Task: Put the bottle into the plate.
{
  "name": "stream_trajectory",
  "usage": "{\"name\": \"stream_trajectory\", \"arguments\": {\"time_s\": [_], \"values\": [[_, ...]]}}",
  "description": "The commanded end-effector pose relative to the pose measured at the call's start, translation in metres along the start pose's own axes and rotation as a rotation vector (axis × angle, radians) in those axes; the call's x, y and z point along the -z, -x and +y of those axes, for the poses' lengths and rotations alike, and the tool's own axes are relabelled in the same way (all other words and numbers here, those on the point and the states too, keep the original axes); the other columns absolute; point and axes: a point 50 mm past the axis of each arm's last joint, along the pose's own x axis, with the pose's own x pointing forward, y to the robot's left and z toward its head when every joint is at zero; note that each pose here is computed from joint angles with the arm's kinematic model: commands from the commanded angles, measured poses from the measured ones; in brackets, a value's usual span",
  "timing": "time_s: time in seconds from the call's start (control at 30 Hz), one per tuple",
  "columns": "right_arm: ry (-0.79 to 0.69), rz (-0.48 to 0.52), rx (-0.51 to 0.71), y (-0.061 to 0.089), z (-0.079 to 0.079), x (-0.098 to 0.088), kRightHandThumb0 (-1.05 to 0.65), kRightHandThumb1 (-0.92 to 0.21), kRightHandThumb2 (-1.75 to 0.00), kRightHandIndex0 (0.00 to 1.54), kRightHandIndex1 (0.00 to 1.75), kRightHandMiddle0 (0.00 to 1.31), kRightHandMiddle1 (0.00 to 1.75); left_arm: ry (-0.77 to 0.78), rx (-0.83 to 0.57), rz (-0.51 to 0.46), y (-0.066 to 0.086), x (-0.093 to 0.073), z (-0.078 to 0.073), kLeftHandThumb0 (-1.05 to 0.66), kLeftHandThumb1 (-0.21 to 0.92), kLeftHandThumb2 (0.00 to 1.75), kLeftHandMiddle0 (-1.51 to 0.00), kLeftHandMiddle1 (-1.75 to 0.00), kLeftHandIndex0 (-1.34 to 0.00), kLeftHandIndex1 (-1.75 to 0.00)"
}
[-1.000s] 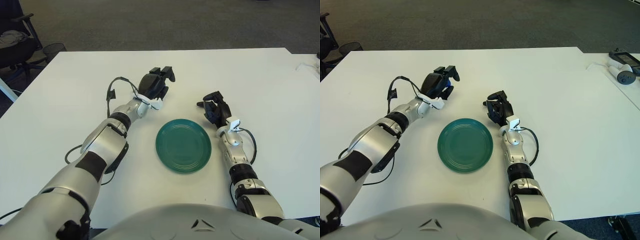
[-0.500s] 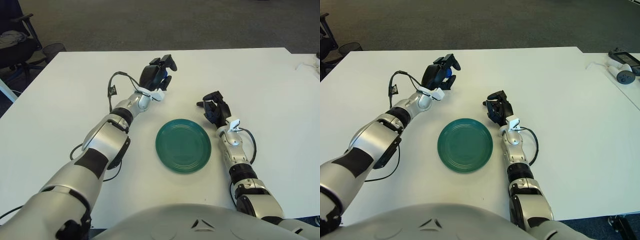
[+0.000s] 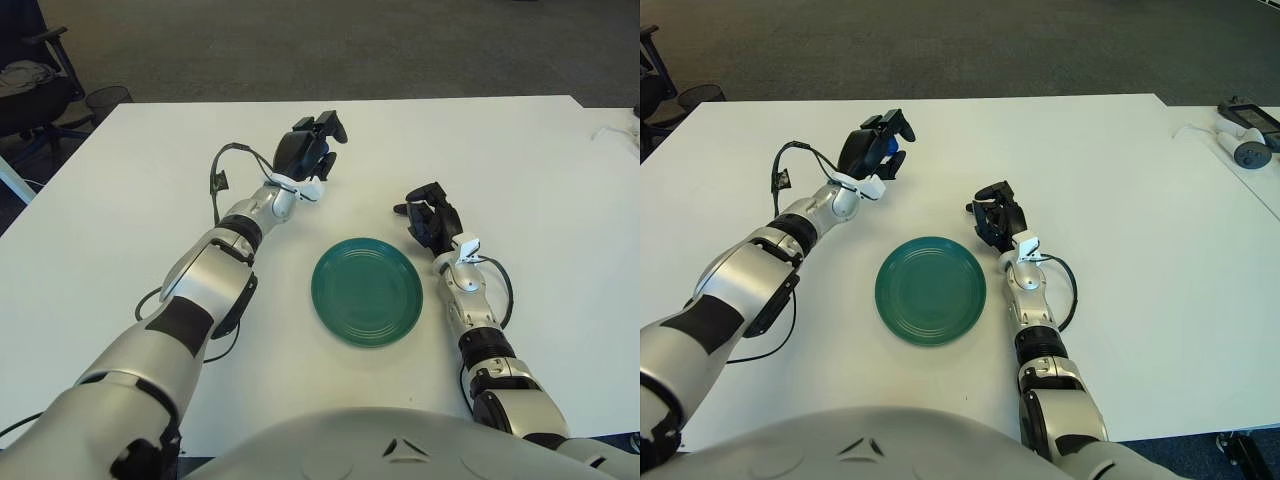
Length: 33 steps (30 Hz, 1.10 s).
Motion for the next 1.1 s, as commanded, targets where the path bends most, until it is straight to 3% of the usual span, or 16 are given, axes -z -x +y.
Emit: {"name": "stream_trajectory", "arguments": {"time_s": [0.0, 0.43, 0.8, 0.93, 1.07], "values": [[-0.017, 0.154, 0.016, 0.018, -0.004, 0.029, -0.35, -0.92, -0.51, 0.40, 1.11, 0.20, 1.75, -0.031, 0.024, 0.028, 0.004, 0.009, 0.000, -0.01, 0.61, 0.91, -0.47, -1.56, -0.24, -1.75], [-0.019, 0.159, 0.013, 0.018, -0.005, 0.030, -0.35, -0.92, -0.52, 0.40, 1.08, 0.19, 1.75, -0.051, 0.024, 0.040, 0.004, 0.013, 0.002, -0.01, 0.62, 0.89, -0.48, -1.53, -0.23, -1.75], [-0.015, 0.160, 0.014, 0.018, -0.004, 0.031, -0.35, -0.92, -0.51, 0.40, 1.06, 0.19, 1.75, 0.020, -0.038, 0.039, -0.002, 0.011, 0.013, -0.01, 0.59, 0.92, -0.50, -1.54, -0.24, -1.75], [-0.012, 0.160, 0.015, 0.017, -0.004, 0.030, -0.35, -0.92, -0.51, 0.40, 1.06, 0.20, 1.75, 0.112, -0.078, 0.037, -0.007, 0.006, 0.020, -0.01, 0.49, 1.10, -0.51, -1.68, -0.28, -1.75], [-0.013, 0.162, 0.015, 0.017, -0.004, 0.030, -0.35, -0.92, -0.51, 0.40, 1.06, 0.20, 1.75, 0.209, -0.107, 0.049, -0.009, 0.003, 0.022, -0.01, 0.37, 1.23, -0.58, -1.73, -0.40, -1.66]]}}
